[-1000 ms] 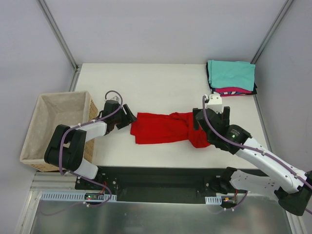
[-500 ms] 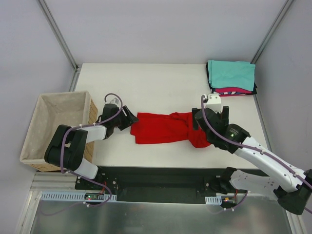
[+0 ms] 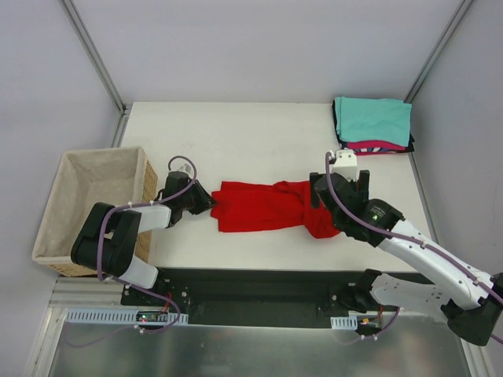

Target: Fold and stack the t-shirts

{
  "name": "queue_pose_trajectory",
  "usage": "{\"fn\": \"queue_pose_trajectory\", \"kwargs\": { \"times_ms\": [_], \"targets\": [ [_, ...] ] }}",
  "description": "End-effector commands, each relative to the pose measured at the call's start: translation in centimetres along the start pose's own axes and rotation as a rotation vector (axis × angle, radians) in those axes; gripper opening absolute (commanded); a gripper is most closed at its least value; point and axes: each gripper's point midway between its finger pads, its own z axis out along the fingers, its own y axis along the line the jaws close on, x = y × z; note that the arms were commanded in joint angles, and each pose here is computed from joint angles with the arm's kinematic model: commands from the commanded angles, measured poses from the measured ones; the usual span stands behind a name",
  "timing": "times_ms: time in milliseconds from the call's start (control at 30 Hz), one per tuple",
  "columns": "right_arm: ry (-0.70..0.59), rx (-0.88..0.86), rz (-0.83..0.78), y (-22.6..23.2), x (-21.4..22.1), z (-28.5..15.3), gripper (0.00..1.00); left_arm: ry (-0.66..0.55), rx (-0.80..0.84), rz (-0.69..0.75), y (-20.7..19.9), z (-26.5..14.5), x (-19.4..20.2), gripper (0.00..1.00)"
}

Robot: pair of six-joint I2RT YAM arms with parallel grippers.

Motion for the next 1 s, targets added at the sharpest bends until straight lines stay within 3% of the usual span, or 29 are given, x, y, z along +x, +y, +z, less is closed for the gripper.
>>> {"fn": "queue_pose_trajectory", "kwargs": {
  "times_ms": [0, 200, 467, 967],
  "targets": [
    [-0.018, -0.013, 0.044, 0.1, -1.3, -0.5, 0.98, 0.088, -0.094, -0.024, 2.9, -0.6, 2.8, 0.12],
    [0.008, -0.011, 0.018, 0.7, -0.5, 0.2, 0.98, 0.067, -0.069, -0.011, 1.8, -1.1, 2.0, 0.00],
    [0.115, 0.012, -0.067, 3.2, 3.0, 3.4, 0.98, 0.030, -0.030, 0.026, -0.2, -2.4, 0.5, 0.00],
    [0.308, -0.050, -0.036, 8.0, 7.1, 10.3, 0.90, 0.014, -0.014, 0.056, -1.0, -3.4, 0.0, 0.00]
  ]
}}
